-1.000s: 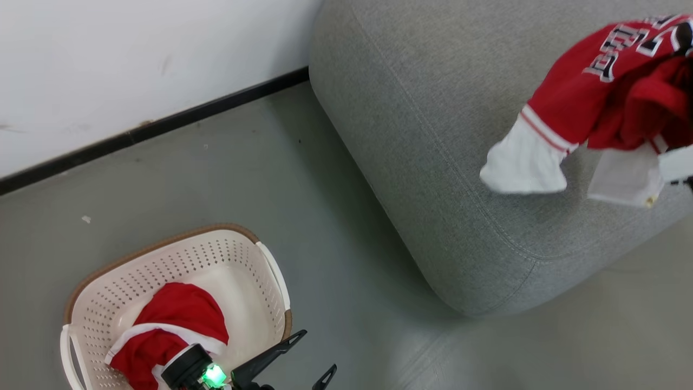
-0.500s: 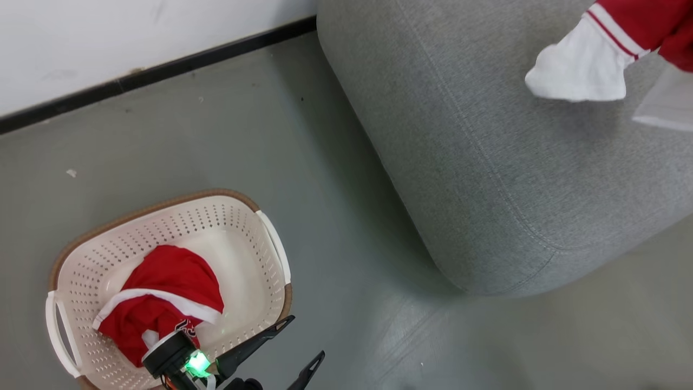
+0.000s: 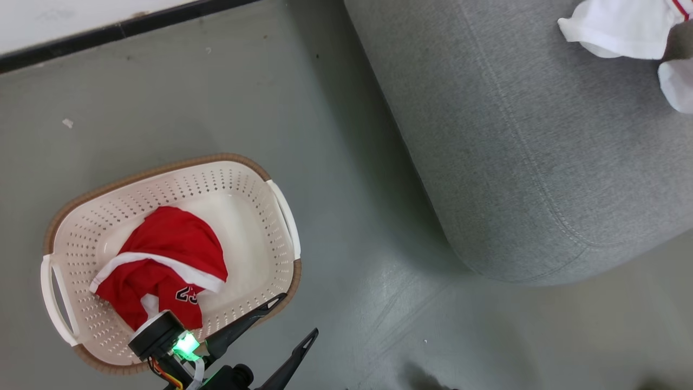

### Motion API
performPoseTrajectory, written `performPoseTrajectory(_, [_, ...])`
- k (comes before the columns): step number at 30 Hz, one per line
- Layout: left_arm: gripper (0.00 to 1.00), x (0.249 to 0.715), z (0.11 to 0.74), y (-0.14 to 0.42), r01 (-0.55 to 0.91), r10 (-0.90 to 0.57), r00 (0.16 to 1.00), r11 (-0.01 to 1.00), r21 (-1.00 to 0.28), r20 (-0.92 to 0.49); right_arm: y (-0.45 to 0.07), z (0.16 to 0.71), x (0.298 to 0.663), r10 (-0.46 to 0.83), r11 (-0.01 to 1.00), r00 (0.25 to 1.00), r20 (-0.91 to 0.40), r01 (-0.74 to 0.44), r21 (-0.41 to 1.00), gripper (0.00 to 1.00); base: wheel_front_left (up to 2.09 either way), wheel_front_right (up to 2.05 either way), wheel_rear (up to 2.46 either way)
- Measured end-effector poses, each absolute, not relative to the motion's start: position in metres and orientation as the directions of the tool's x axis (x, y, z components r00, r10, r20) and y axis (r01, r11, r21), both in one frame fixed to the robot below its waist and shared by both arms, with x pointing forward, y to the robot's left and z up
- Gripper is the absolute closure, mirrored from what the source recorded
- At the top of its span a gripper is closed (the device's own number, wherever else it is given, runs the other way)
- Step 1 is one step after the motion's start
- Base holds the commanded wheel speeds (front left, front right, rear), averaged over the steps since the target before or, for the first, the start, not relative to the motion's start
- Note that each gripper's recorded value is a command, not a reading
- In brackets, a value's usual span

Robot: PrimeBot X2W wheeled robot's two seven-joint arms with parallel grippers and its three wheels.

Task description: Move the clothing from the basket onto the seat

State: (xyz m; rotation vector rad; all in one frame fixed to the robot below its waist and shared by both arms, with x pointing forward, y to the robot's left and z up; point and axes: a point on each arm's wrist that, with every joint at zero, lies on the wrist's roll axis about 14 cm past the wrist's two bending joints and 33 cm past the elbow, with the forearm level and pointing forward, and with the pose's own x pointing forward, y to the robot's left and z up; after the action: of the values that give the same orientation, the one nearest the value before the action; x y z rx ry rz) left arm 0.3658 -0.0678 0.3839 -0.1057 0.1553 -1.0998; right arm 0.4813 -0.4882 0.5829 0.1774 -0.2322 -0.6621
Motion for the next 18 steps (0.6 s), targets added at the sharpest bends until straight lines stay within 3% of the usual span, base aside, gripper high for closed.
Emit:
performPoseTrajectory(4, [0.00,0.369,0.378,-0.064,0.868,-0.886,0.458,0.464,-0.177,-0.080,-0.491,0.560,0.489,-0.663,0.725,0.741,0.107,0.599,0.341,1.00,0.00,0.00,0.00])
performPoseTrajectory(8, [0.00,0.373,0.371,-0.060,0.858,-0.878,0.470,0.479,-0.186,-0.090,-0.494,0.541,0.495,-0.676,0.704,0.734,0.059,0.621,0.344,1.00,0.00,0.00,0.00])
performPoseTrajectory(12, [0.00,0.379,0.367,-0.056,0.852,-0.872,0.481,0.490,-0.186,-0.091,-0.503,0.519,0.491,-0.671,0.728,0.742,-0.012,0.661,0.180,1.00,0.00,0.00,0.00])
performPoseTrajectory(18, [0.00,0.386,0.360,-0.052,0.843,-0.864,0.495,0.504,-0.189,-0.096,-0.506,0.493,0.494,-0.631,0.776,0.769,-0.107,0.623,-0.097,1.00,0.00,0.00,0.00])
